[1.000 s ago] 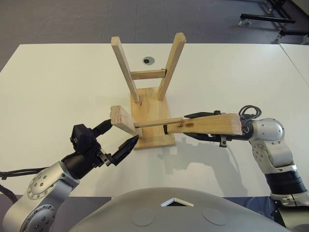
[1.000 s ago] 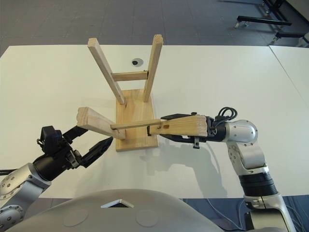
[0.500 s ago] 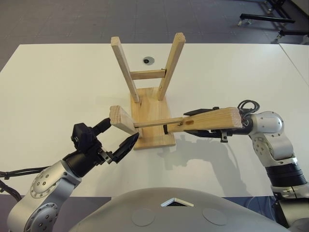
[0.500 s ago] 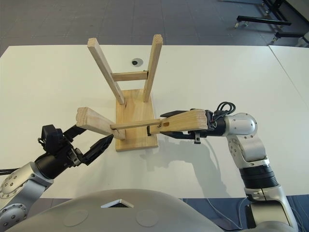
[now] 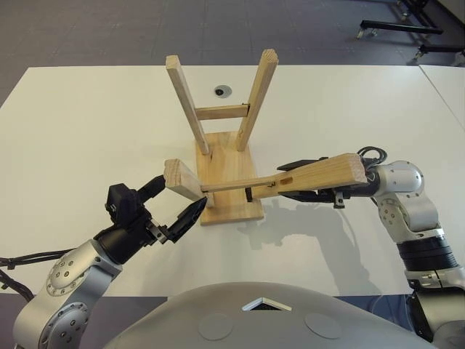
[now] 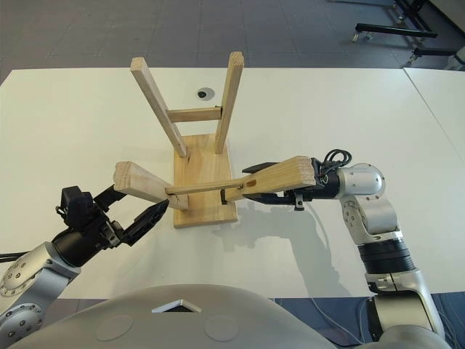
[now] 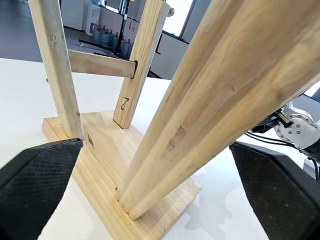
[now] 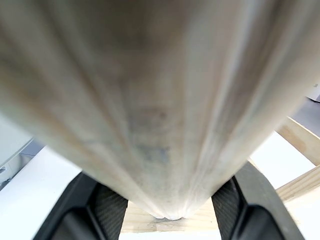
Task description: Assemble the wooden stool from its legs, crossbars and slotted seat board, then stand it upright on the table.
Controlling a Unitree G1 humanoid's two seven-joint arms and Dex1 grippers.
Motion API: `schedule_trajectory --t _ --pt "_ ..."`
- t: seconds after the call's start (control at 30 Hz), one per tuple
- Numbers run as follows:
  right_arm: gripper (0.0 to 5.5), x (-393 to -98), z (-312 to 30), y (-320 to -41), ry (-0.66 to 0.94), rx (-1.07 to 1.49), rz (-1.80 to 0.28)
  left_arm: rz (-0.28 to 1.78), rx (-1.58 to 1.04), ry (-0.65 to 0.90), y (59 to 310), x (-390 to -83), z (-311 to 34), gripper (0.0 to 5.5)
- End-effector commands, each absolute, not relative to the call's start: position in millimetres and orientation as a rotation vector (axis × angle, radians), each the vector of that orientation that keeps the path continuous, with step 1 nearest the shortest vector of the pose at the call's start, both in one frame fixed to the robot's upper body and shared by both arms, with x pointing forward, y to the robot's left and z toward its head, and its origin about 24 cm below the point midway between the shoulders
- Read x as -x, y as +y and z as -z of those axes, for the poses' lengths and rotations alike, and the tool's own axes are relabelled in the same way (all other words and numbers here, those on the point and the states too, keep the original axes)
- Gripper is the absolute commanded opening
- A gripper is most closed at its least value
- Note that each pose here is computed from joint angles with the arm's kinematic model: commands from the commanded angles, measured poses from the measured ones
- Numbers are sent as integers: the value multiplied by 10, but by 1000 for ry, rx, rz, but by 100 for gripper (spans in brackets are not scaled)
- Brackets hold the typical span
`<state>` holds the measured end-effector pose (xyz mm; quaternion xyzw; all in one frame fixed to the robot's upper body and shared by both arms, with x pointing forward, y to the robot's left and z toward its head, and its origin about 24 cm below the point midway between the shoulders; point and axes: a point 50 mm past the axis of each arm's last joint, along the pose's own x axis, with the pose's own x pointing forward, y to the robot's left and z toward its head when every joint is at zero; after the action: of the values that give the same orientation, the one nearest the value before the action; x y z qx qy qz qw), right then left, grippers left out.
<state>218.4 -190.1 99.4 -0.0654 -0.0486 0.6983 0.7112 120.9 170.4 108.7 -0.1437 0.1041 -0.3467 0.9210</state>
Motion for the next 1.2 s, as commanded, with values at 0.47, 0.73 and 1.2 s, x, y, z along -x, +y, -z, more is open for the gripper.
schedule_trajectory --t 0.47,0.73,1.2 --pt "206 -2111 -741 -1809 23 116 -1649 705 280 209 1706 -1235 -1073 540" --pt "206 -2152 -689 -1825 116 116 -1649 681 287 204 1682 -1202 -1063 540" --pt "206 -2215 -647 -1845 214 117 -1670 654 292 201 1670 -1163 -1035 540"
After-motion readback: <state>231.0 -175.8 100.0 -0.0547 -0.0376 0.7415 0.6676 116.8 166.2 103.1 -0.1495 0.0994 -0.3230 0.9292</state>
